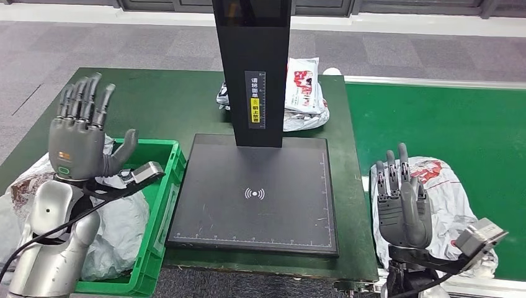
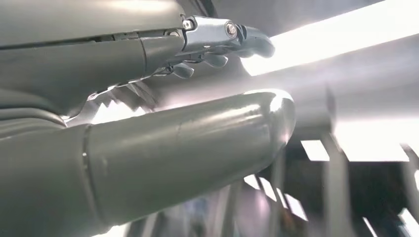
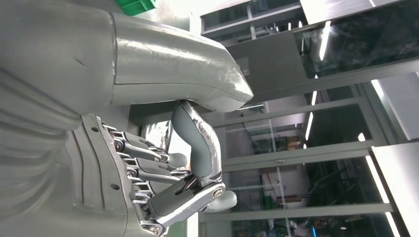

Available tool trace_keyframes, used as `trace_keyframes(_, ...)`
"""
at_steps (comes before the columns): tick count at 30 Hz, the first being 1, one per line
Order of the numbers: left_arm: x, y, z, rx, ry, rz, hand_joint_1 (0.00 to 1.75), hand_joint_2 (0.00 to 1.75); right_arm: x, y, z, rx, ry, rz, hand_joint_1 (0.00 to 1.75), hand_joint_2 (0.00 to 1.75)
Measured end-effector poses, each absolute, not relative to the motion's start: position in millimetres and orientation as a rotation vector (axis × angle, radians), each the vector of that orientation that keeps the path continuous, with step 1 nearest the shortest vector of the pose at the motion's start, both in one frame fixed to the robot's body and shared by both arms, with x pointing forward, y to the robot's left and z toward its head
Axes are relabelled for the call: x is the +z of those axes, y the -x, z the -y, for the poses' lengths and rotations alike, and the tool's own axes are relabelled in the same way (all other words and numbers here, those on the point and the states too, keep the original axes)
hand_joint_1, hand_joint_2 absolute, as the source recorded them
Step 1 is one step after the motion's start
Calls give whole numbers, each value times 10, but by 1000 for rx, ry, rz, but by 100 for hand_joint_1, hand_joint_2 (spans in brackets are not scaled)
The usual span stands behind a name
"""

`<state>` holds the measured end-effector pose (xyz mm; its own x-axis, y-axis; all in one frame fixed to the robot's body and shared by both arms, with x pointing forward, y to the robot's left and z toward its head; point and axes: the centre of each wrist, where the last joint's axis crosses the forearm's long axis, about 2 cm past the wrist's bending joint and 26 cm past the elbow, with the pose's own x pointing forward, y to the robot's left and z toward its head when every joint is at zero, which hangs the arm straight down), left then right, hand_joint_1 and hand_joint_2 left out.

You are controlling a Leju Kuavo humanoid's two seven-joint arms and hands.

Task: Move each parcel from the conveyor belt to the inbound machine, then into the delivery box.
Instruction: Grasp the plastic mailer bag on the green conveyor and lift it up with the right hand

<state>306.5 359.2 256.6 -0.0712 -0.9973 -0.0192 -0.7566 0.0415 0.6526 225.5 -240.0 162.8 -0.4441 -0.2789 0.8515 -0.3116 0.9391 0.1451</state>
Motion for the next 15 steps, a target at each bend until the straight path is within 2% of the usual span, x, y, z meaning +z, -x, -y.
trace_keyframes(2, 2609, -3040, -3632, -567, -1854, 1951, 0, 87, 1635, -2261, 2388, 41, -409, 2054, 0, 175)
trace_keyframes(4, 2631, -2996, -3646, -416, -1791, 2088, 0, 175, 1637, -2268, 2388, 39, -379, 2052, 0, 175)
trace_keyframes(6, 2618, -2956, -3594, -294, -1560, 2213, 0, 175, 1635, -2275, 2394, 36, -337, 2046, 0, 175)
trace_keyframes(10, 2530, -2889, -3322, -196, -897, 2315, 0, 175, 1601, -2350, 2529, 65, -172, 1975, 0, 175)
trace_keyframes(12, 2496, -2858, -3248, -199, -781, 2326, 0, 175, 1592, -2384, 2581, 81, -121, 1948, 0, 175)
trace_keyframes(15, 2485, -2847, -3227, -201, -758, 2328, 0, 175, 1591, -2394, 2594, 87, -109, 1942, 0, 175)
